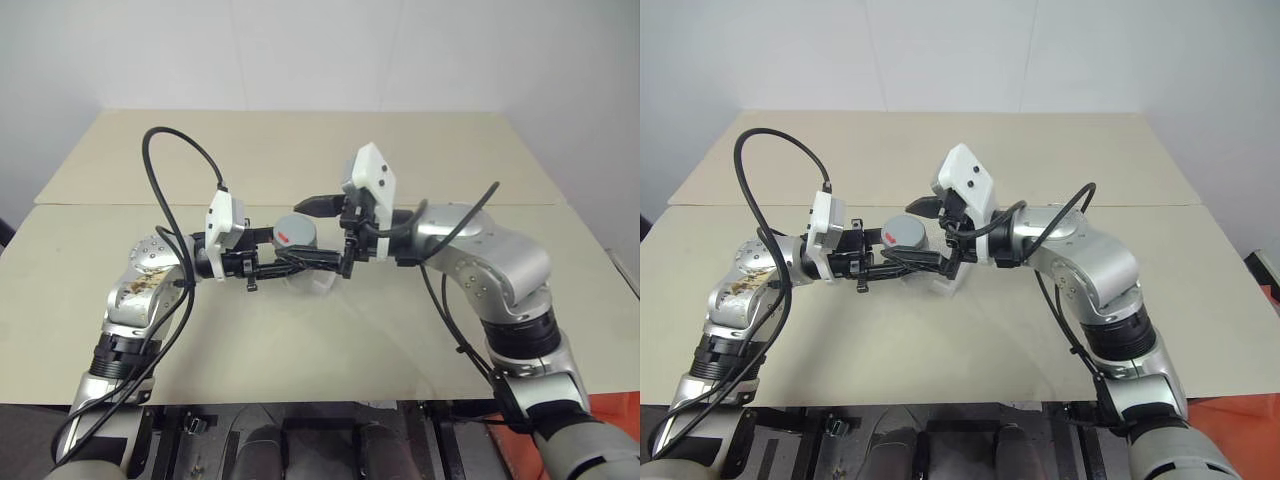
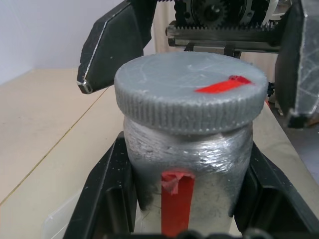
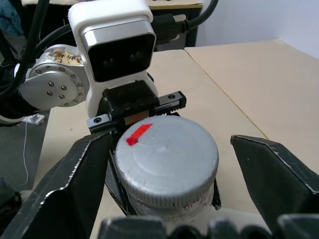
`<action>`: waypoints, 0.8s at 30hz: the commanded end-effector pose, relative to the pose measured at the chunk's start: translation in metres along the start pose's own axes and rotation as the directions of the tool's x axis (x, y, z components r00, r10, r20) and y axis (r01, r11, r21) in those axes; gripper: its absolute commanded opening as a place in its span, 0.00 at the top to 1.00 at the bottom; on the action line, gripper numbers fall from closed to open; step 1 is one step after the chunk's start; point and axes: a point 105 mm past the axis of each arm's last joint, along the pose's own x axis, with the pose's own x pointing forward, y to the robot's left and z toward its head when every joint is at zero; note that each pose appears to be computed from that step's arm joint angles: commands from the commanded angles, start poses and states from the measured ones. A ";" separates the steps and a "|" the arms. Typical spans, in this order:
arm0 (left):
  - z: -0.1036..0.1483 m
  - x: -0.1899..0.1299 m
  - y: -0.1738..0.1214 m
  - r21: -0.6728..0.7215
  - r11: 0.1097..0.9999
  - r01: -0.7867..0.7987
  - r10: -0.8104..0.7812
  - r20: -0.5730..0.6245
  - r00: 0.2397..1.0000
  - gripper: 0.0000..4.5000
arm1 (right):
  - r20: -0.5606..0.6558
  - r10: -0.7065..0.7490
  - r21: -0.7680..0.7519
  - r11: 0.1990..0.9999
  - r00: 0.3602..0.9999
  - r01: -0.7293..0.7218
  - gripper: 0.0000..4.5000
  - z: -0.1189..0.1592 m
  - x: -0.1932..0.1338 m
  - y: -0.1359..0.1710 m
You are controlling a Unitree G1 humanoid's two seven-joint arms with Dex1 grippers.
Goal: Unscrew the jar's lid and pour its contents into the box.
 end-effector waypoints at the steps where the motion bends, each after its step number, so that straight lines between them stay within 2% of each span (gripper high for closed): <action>1: 0.009 0.000 -0.001 0.043 0.999 0.006 -0.007 0.013 1.000 0.55 | 0.036 -0.015 -0.050 0.999 0.999 0.017 0.28 0.013 -0.001 -0.002; 2: 0.009 0.000 -0.001 0.043 0.999 0.006 -0.007 0.013 1.000 0.55 | 0.038 -0.019 -0.050 0.999 0.999 0.021 0.36 0.014 -0.001 -0.003; 3: 0.009 0.000 -0.002 0.042 0.999 0.006 -0.006 0.013 1.000 0.55 | 0.040 -0.023 -0.049 0.999 0.999 0.025 0.39 0.014 -0.002 -0.003; 12: 0.000 -0.003 -0.008 0.012 1.000 0.021 -0.021 -0.008 1.000 0.55 | 0.078 -0.045 -0.042 0.998 0.996 0.049 0.39 0.024 -0.008 -0.010; 20: -0.015 -0.011 -0.016 0.006 0.998 0.067 -0.067 -0.079 0.995 0.55 | 0.169 -0.042 0.085 0.996 0.985 0.027 0.39 0.043 -0.035 -0.025; 24: -0.011 -0.013 -0.010 0.021 0.999 0.025 -0.024 -0.065 0.998 0.55 | 0.120 -0.160 0.062 0.986 0.980 0.153 0.39 0.029 -0.047 -0.039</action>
